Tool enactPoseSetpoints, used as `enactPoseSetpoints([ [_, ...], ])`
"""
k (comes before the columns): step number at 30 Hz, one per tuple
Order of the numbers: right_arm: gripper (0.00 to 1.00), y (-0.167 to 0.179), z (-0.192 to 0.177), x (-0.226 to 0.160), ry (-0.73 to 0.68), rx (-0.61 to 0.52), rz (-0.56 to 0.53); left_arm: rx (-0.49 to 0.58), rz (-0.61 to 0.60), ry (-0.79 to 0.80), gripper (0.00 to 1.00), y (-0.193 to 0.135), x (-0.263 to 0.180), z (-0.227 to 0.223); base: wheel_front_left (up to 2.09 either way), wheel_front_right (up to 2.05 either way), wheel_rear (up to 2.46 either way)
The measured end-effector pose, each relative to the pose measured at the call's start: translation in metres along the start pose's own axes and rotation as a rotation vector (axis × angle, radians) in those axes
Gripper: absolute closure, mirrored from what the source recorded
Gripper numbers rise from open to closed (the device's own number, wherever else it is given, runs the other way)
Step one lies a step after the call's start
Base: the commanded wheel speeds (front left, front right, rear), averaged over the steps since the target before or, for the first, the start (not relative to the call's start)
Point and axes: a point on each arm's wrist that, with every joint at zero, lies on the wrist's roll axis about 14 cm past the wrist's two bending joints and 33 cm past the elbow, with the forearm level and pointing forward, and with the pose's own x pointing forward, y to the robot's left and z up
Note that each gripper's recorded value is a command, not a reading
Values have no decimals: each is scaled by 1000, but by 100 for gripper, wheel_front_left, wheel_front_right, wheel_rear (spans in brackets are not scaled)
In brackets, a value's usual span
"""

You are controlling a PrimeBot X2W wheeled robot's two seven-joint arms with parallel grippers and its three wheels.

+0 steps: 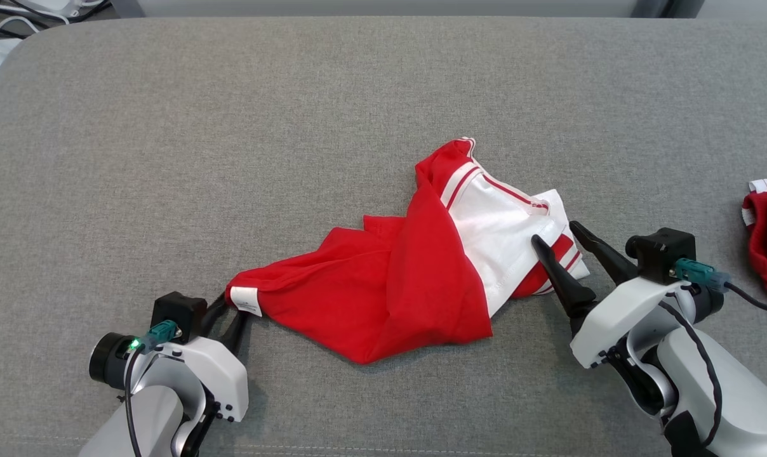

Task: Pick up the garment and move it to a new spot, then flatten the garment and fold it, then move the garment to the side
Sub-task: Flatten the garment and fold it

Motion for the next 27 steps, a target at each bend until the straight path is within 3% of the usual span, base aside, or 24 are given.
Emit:
enactPoseSetpoints([
  [1,50,0,0,2,-1,5,0,-2,-5,0,100,-1,0,0,0,0,0],
  [2,61,0,0,2,-1,5,0,-2,-5,0,100,-1,0,0,0,0,0],
  [3,100,2,1,4,-5,4,3,-2,-6,1,100,-2,1,0,0,0,0],
  [9,100,-7,9,7,-57,31,-23,-8,0,-33,100,-1,1,7,0,0,0],
  [14,100,-41,41,-7,-182,70,-114,-11,34,-104,100,10,-4,26,0,0,0],
  [21,100,-102,58,-67,-302,89,-301,-9,115,-177,100,24,-31,36,0,0,0],
  [27,100,-132,69,-133,-398,91,-465,-28,180,-205,100,32,-63,51,0,0,0],
])
